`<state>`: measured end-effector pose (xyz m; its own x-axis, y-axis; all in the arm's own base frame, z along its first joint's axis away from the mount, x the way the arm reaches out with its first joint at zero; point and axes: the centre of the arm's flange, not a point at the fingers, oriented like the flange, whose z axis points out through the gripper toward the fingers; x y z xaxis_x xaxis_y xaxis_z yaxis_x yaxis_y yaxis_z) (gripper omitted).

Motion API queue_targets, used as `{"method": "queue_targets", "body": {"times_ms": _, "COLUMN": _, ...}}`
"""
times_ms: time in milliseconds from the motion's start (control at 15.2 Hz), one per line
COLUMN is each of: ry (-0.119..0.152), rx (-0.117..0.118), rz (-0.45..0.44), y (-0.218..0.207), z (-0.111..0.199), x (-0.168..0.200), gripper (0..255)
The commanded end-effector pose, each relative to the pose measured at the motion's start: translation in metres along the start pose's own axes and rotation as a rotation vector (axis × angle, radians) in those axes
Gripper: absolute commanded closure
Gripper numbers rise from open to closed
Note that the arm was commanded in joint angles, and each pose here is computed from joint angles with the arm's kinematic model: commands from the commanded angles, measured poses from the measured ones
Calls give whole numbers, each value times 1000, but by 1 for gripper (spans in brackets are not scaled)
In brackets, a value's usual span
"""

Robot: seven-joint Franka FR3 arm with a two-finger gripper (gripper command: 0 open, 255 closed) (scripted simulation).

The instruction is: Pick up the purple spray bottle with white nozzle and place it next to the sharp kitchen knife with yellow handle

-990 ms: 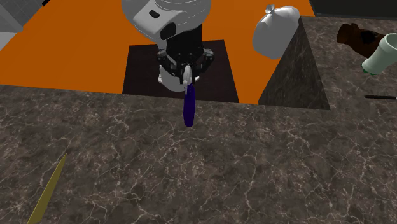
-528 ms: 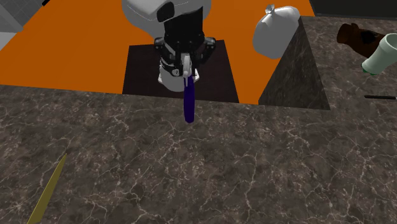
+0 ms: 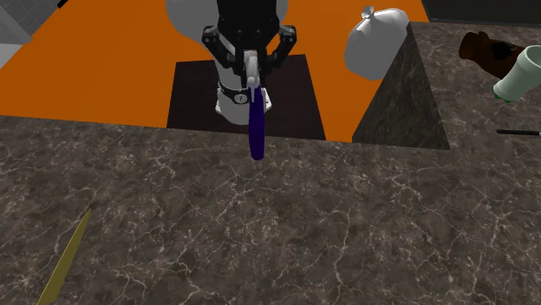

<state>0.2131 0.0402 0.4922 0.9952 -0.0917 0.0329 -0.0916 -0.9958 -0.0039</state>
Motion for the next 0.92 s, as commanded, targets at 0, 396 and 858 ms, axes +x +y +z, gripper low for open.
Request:
{"method": "queue_targets", "body": {"times_ms": 0, "ry": 0, "rx": 0, "rz": 0, "y": 0, "z": -11, "x": 0, "gripper": 255}}
{"method": "queue_targets", "body": {"times_ms": 396, "ry": 0, "rx": 0, "rz": 0, "y": 0, "z": -42, "x": 1, "gripper": 255}}
{"method": "queue_targets", "body": {"times_ms": 858, "ry": 0, "rx": 0, "rz": 0, "y": 0, "z": -79, "x": 3, "gripper": 255}}
